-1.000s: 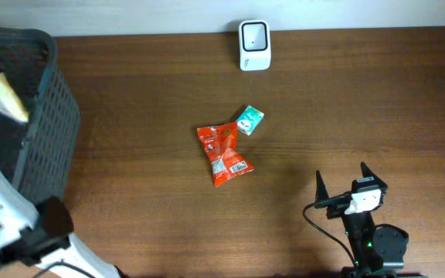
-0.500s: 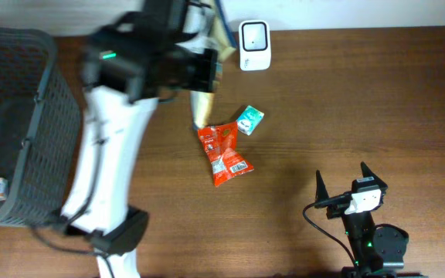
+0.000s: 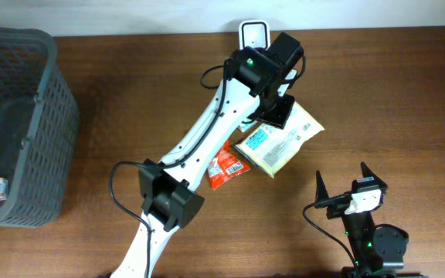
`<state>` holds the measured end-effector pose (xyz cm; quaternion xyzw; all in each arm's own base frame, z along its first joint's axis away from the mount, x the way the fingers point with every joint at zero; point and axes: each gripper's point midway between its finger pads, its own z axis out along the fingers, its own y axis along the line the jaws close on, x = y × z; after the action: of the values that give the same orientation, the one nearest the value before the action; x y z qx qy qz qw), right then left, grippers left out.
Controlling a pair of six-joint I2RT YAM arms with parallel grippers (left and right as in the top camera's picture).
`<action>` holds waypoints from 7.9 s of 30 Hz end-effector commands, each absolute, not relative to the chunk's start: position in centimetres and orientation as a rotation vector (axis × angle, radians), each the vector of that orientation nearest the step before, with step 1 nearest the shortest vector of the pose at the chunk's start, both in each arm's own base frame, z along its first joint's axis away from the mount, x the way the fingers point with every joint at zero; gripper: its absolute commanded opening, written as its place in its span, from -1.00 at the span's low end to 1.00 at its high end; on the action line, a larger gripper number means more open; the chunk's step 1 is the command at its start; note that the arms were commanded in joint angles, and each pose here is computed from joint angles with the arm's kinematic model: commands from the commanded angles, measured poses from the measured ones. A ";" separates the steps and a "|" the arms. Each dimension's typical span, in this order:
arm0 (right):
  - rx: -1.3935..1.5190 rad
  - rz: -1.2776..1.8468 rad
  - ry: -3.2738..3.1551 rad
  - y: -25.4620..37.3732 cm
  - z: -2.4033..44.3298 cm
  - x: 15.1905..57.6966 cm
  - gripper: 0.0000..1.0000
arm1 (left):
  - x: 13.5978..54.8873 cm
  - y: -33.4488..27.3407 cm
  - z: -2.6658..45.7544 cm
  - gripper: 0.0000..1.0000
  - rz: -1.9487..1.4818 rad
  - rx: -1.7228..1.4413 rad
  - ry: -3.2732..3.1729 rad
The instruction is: Scan the item barcode
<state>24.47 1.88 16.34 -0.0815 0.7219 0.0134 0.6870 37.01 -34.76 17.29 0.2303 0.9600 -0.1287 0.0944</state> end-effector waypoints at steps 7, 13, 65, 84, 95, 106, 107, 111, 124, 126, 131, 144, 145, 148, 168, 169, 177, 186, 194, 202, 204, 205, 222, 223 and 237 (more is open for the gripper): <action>-0.178 0.043 1.621 2.0 16.0 24.5 0.97 | 39.8 -23.7 33.3 0.57 -0.443 0.351 2.550; -0.179 0.043 1.621 2.0 16.0 24.5 0.97 | 38.9 -2.0 41.8 0.98 -0.020 -0.237 2.335; -0.178 0.043 1.621 2.0 16.0 24.5 0.97 | 26.6 34.7 6.5 0.73 0.436 -1.456 2.440; -0.178 0.043 1.621 2.0 16.0 24.5 0.97 | 27.2 34.5 3.7 -1.00 0.386 -1.465 2.486; -0.178 0.043 1.621 2.0 16.0 24.5 0.97 | 31.4 26.2 30.9 -1.00 -0.033 -0.949 1.947; -0.178 0.043 1.621 2.0 16.0 24.5 0.97 | 32.5 -1.5 41.4 -1.00 -0.672 -0.118 1.910; -0.178 0.043 1.621 2.0 16.0 24.5 0.97 | 33.2 -4.9 40.4 -1.00 -0.718 -0.038 1.958; -0.178 0.043 1.621 2.0 16.0 24.5 0.97 | 35.2 -15.7 34.1 -1.00 -0.786 0.184 2.171; -0.178 0.043 1.621 2.0 16.0 24.5 0.97 | 37.2 -28.6 13.6 -0.64 -0.717 0.434 2.629; -0.178 0.043 1.621 2.0 16.0 24.5 0.97 | 36.7 -29.0 13.4 0.20 -0.718 0.453 2.638; -0.178 0.043 1.621 2.0 16.0 24.5 0.97 | 36.4 -29.1 13.4 0.98 -0.718 0.461 2.646; -0.178 0.043 1.621 2.0 16.0 24.5 0.97 | 36.7 -12.4 28.0 0.98 -0.213 0.032 2.499; -0.178 0.043 1.621 2.0 16.0 24.5 0.97 | 36.3 -12.3 27.4 0.98 -0.203 0.033 2.528; -0.178 0.043 1.621 2.0 16.0 24.5 0.97 | 35.2 -12.1 24.8 0.98 -0.171 0.044 2.632; -0.234 0.143 1.454 3.8 20.0 24.0 0.97 | 34.0 -16.3 16.2 0.98 -0.331 0.177 2.869; -0.269 0.193 1.415 4.8 20.8 23.7 0.97 | 34.0 -16.3 16.0 0.98 -0.330 0.177 2.873; -0.779 0.487 1.060 12.9 25.3 16.8 0.97 | 34.0 -16.3 16.0 0.98 -0.328 0.177 2.876; -0.362 0.324 0.924 7.3 39.7 15.6 0.97 | 34.1 -16.3 16.0 0.99 -0.329 0.177 2.873; -0.361 0.528 1.665 8.8 37.2 21.4 0.97 | 34.0 -16.3 16.0 0.98 -0.327 0.177 2.876; -0.360 1.120 1.838 13.3 35.3 24.2 0.97 | 34.0 -16.3 16.0 0.98 -0.327 0.177 2.877; -0.204 1.079 1.928 12.2 33.7 25.9 0.97 | 34.0 -16.3 16.0 0.98 -0.328 0.177 2.877; -0.057 1.027 2.023 11.0 32.1 26.6 0.98 | 33.9 -16.3 15.9 0.98 -0.327 0.177 2.879; 0.353 0.778 2.651 10.3 20.5 33.9 1.00 | 34.5 -16.3 16.1 0.98 -0.324 0.172 2.856; 0.339 0.789 2.680 11.1 19.3 34.5 0.99 | 34.6 -15.7 16.0 0.99 -0.283 0.097 2.859; 0.133 0.772 2.854 18.4 7.2 38.4 -0.01 | 35.3 -11.6 14.5 0.98 -0.032 -0.225 2.876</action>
<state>38.31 17.77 8.59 0.0556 0.9546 0.2757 0.0976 35.13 -12.47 15.93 -0.0611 0.9870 -0.0309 0.1453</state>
